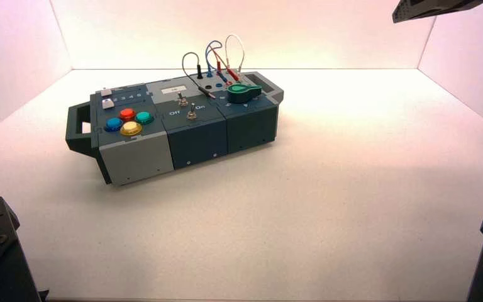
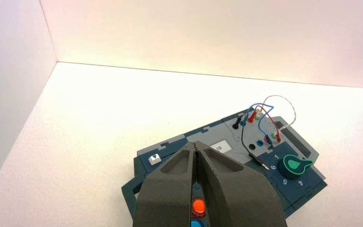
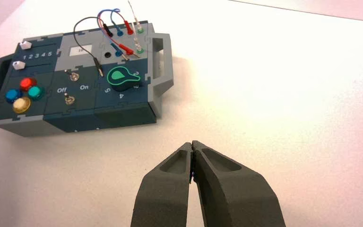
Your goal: Push the yellow button with the right gripper.
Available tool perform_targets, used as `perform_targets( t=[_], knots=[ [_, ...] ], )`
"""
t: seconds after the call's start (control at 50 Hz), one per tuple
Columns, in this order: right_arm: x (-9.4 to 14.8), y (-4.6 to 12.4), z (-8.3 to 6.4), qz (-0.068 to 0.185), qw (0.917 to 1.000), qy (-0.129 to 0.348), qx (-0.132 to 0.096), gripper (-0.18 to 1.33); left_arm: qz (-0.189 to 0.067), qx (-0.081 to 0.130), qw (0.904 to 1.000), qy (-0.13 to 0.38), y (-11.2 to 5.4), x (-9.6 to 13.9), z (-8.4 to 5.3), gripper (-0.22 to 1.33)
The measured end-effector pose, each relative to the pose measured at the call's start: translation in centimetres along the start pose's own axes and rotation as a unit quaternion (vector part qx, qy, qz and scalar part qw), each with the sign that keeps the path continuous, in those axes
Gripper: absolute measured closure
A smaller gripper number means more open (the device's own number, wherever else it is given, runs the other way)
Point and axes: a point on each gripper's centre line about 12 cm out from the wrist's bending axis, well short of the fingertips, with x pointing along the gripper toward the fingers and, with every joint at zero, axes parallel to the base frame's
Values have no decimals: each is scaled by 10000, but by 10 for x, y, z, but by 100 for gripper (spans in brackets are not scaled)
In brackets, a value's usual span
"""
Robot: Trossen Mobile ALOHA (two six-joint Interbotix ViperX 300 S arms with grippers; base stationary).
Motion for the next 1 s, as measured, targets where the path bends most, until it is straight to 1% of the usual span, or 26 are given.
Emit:
perform_targets(
  t=[0.34, 0.42, 0.5, 0.56, 0.64, 0.72, 0.74, 0.76, 0.9, 0.92, 0.94, 1.0],
  knots=[
    [0, 1, 0, 18, 10000, 9, 4, 129, 8, -2, 10000, 30, 0, 2, -1, 127],
    [1, 4, -1, 93, 9999, 32, 37, 129, 8, -10, 10000, 7, 0, 2, 0, 127],
    [1, 9, 0, 200, 9998, 62, -28, 129, 17, 2, 10000, -33, 1, 2, 1, 127],
    [3, 17, 0, 348, 9991, 152, -164, 129, 47, -4, 10000, -60, 2, 2, 2, 128],
    [6, 29, 1, 557, 9973, 336, -341, 128, 186, -62, 9998, -84, 7, 2, 2, 128],
    [12, 39, 1, 704, 9949, 544, -471, 129, 338, -134, 9993, -110, 13, 1, 3, 128],
    [13, 42, 1, 743, 9943, 588, -495, 129, 448, -178, 9987, -137, 18, 1, 4, 127],
    [17, 47, 1, 812, 9929, 694, -521, 128, 496, -202, 9985, -137, 20, 1, 4, 128],
    [32, 70, 4, 1078, 9861, 1080, -656, 129, 785, -335, 9962, -148, 31, 0, 5, 127],
    [35, 73, 5, 1110, 9851, 1117, -689, 129, 826, -356, 9958, -140, 33, 0, 5, 127],
    [39, 81, 6, 1182, 9827, 1208, -761, 128, 902, -403, 9950, -131, 36, -1, 4, 128],
    [46, 95, 10, 1298, 9786, 1321, -898, 128, 997, -443, 9939, -132, 40, -1, 4, 127]
  ],
)
